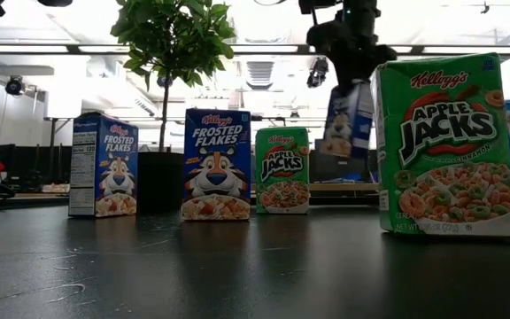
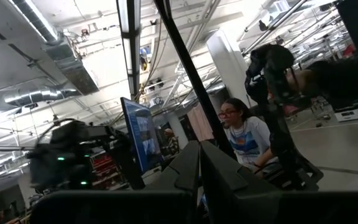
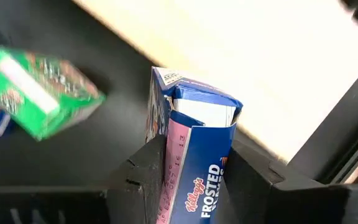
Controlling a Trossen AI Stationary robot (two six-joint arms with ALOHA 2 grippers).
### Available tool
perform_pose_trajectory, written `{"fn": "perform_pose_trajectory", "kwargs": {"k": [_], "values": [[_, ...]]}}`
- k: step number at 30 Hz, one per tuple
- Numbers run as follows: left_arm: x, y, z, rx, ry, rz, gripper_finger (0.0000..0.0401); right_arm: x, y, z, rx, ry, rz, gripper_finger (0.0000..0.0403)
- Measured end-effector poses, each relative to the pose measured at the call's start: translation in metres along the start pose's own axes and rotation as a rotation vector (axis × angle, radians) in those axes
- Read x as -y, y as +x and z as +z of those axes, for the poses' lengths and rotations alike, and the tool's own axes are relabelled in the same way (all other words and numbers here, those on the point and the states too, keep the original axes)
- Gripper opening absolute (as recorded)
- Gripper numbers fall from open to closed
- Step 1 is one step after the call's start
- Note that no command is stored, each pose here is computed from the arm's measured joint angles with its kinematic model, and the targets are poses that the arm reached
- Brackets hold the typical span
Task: Stack cereal on shelf
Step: Put the right dark blue cereal box on the shelf
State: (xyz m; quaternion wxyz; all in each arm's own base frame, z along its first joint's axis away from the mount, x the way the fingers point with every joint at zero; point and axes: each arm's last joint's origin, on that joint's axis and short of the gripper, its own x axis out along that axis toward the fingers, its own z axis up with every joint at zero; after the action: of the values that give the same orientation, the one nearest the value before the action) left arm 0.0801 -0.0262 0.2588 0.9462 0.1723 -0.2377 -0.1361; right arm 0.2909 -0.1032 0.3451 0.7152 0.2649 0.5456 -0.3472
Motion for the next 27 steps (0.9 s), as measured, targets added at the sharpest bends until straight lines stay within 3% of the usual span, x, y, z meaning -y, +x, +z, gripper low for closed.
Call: {"fn": "perform_pose_trajectory", "kwargs": {"k": [6,11,13,19,27], "values": [[0.0,0.0,0.001,0.004,0.003,0.001,0.0,0.02,0.009,0.038,0.095,-0.068,0.015,0.0137],[-0.001,0.0,0.002,0.007,0.003,0.003,0.0,0.028,0.029,0.069,0.108,-0.239,0.008,0.0137],[-0.001,0.0,0.002,0.008,0.003,0.003,0.0,0.028,0.039,0.078,0.084,-0.356,-0.009,0.0137],[-0.001,0.0,0.002,0.009,0.02,0.004,0.0,0.025,0.053,0.108,0.102,-0.508,-0.028,0.0137],[-0.001,0.0,0.002,0.012,0.034,0.005,0.0,0.014,0.065,0.136,0.149,-0.597,-0.031,0.0137]]}}
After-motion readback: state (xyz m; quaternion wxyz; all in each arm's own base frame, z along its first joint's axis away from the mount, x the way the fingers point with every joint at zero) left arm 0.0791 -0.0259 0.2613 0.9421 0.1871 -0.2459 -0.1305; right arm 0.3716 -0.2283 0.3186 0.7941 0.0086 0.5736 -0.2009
